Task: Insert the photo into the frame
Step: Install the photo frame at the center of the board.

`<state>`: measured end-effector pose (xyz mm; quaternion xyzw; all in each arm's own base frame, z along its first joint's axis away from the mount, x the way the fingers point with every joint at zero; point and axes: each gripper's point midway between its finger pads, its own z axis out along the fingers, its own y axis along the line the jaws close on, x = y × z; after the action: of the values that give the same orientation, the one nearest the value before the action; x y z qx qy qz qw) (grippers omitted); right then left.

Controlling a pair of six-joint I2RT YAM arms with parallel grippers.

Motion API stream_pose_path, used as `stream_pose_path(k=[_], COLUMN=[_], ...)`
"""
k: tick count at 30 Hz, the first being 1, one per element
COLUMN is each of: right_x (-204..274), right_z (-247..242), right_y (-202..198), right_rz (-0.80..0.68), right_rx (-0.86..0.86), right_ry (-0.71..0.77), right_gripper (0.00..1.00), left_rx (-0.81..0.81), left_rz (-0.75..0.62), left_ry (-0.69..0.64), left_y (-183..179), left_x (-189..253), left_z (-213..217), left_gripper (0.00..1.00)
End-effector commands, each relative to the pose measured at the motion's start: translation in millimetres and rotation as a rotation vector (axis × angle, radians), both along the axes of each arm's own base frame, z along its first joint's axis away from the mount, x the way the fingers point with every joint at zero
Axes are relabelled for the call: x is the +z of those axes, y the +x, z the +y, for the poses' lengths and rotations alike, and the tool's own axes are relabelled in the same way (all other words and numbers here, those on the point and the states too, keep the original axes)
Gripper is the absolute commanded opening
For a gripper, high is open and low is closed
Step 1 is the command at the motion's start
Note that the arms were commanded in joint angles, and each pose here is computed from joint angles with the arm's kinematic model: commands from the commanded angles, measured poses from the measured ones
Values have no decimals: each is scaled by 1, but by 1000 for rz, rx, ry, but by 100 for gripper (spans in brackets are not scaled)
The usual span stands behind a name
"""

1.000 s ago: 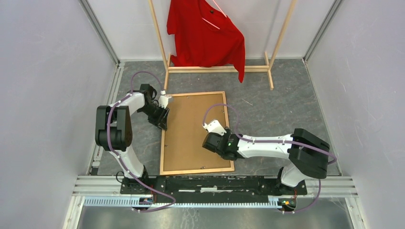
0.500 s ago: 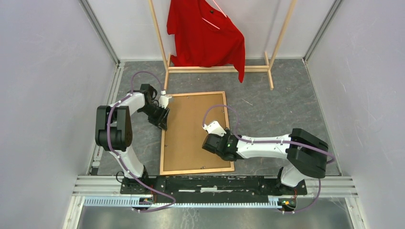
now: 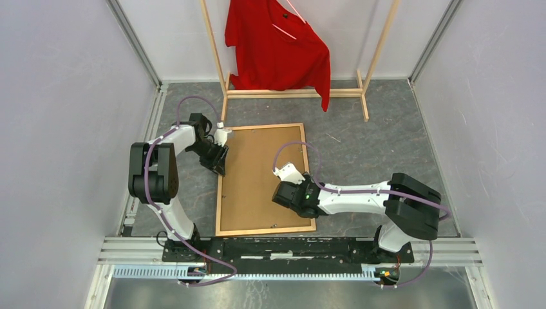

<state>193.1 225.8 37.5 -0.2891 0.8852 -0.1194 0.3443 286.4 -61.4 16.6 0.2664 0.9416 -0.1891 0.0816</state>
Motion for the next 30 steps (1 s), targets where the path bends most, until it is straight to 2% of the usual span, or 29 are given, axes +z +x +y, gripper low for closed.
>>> stream_pose_path(k=[1,23,30], right_x=[-3,-4,-4], right_z=[-17,-35,-25], right_y=[3,4,2], right_rz=[-25,-55,-37], right_rx=[-16,-14,-3], right_ry=[-86,-137,-79], right_gripper=[62,61,61], left_rx=[-45,-56,-55], left_rz=[-31,-24,-25], left_ry=[144,164,161], left_y=[4,4,5], left_x=[-22,-27,-26], left_z=[26,30,29], left_gripper=[36,30,30])
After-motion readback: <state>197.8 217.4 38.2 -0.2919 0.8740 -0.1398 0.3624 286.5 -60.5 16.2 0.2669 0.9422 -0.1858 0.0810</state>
